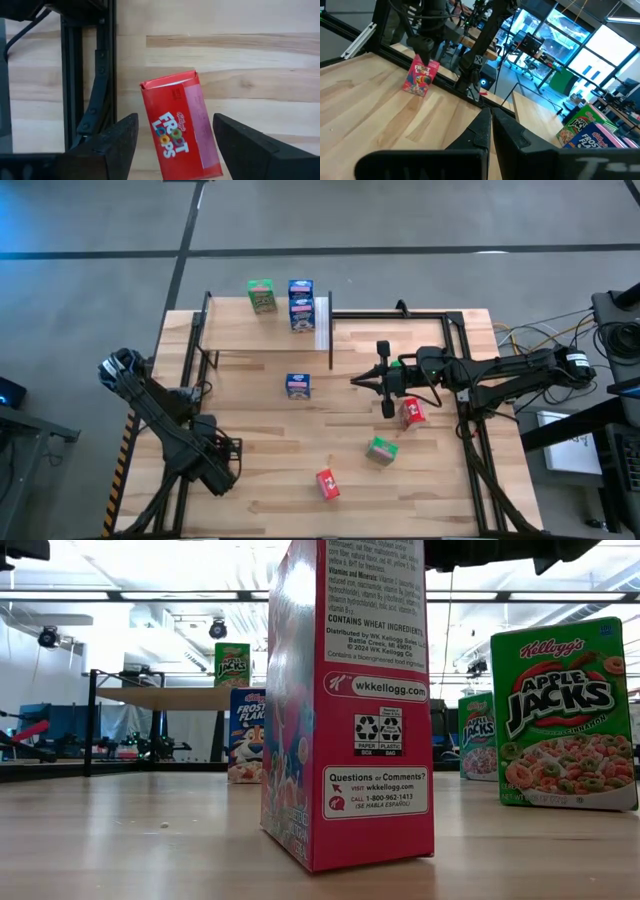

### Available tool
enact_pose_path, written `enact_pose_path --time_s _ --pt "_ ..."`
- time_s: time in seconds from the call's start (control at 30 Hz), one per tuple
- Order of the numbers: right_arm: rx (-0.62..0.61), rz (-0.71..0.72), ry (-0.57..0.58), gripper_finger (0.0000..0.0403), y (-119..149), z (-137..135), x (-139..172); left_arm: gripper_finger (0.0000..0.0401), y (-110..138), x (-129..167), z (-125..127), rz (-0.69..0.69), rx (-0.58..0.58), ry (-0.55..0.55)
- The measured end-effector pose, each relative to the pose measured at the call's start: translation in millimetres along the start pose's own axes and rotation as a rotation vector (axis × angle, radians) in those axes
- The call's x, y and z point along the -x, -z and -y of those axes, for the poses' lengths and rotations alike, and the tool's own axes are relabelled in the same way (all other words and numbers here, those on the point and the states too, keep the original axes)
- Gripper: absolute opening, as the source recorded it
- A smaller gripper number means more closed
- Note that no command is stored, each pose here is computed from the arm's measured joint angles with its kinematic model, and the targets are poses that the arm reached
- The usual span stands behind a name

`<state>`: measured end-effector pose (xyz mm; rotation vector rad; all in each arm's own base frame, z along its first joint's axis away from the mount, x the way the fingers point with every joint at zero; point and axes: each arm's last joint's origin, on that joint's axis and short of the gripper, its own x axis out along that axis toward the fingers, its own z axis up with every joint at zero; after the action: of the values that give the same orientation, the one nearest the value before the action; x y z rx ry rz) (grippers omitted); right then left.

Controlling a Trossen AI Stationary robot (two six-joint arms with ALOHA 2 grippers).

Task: Stack cereal on shelf
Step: Put the middle left red cereal box on the shelf

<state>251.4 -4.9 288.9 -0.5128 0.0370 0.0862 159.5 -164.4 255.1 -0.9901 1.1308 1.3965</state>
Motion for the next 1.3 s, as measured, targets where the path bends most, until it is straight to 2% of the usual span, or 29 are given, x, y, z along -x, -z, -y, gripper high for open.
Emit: enact_pose_path --time_s 0.23,0.57,1.0,1.13,1.3 --pt "0.001 0.0 0.0 0.0009 0 0 0 0.0237 4 -11 3 -0.023 0.006 0.021" --pt "0.004 -0.001 0.0 0.0009 0 0 0 0.023 5 -12 3 -0.03 0.009 0.026" --pt "0.007 -0.001 -0.001 0.0009 0 0 0 0.0155 6 -12 5 -0.046 0.008 0.04" --pt "0.007 -0.002 -0.001 0.0009 0 0 0 0.0152 7 -5 7 -0.063 -0.021 0.082" --pt "0.006 -0.002 -0.001 0.0009 0 0 0 0.0152 3 21 13 -0.005 -0.1 0.216"
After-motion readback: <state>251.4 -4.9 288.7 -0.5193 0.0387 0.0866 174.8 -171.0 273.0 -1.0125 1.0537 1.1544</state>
